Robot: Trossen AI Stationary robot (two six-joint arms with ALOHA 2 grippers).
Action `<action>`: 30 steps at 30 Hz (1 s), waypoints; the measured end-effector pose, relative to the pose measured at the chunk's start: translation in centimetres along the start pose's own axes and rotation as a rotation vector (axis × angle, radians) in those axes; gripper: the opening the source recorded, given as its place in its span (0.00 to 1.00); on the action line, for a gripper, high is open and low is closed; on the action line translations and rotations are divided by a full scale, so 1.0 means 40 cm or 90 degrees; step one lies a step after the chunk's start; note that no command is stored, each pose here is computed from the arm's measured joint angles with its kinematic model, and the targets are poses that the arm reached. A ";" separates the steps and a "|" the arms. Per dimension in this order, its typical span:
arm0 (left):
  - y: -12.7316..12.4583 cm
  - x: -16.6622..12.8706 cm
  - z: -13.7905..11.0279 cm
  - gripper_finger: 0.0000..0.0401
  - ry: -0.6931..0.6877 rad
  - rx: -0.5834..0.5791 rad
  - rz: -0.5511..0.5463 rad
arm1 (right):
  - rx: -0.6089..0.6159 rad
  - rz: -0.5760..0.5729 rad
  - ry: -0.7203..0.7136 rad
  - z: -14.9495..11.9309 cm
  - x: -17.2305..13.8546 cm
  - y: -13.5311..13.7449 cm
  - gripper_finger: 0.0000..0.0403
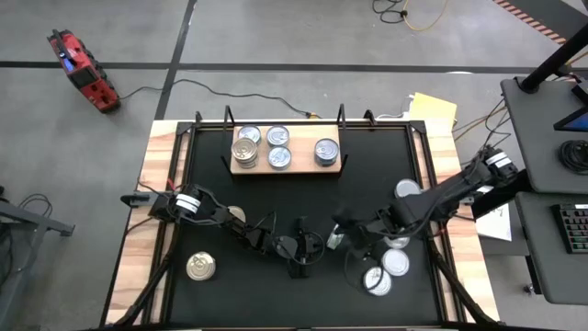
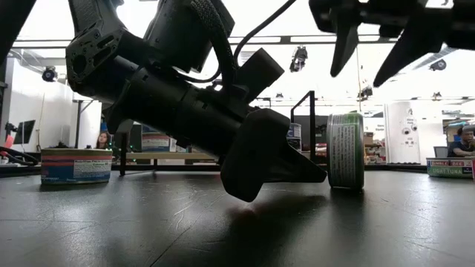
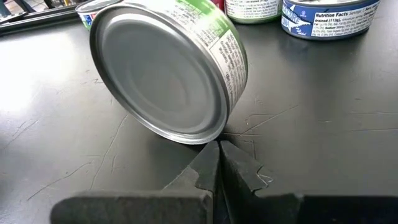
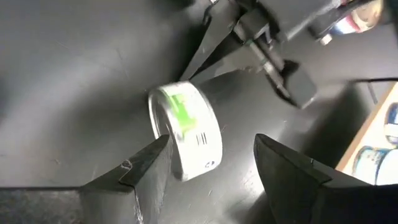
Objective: Stack canned seafood by type on shelf
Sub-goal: Put the green tuna can on the shelf
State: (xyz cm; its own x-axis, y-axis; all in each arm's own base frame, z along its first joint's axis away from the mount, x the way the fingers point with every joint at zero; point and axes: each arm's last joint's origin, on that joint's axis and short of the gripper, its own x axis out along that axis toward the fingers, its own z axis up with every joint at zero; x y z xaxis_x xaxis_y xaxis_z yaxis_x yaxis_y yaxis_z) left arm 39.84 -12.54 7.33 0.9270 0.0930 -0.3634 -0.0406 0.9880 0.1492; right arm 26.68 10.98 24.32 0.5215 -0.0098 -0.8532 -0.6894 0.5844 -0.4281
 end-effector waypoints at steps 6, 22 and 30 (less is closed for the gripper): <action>0.000 0.000 0.001 0.00 0.000 0.001 0.000 | -0.026 0.022 0.044 -0.019 0.057 -0.019 0.54; 0.000 0.000 -0.002 0.00 0.006 0.005 0.000 | -0.028 0.086 0.111 -0.027 0.177 -0.028 0.54; 0.000 0.000 -0.003 0.00 0.009 0.006 0.001 | -0.001 0.114 0.084 -0.005 0.161 -0.042 0.39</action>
State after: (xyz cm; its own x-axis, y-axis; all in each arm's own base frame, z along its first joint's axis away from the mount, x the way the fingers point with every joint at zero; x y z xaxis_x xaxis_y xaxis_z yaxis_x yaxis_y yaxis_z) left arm 39.79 -12.52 7.22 0.9217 0.0958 -0.3758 -0.0379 0.9866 0.1584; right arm 31.10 9.76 19.48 0.3200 -0.0115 -0.9473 -0.7659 0.5854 -0.2658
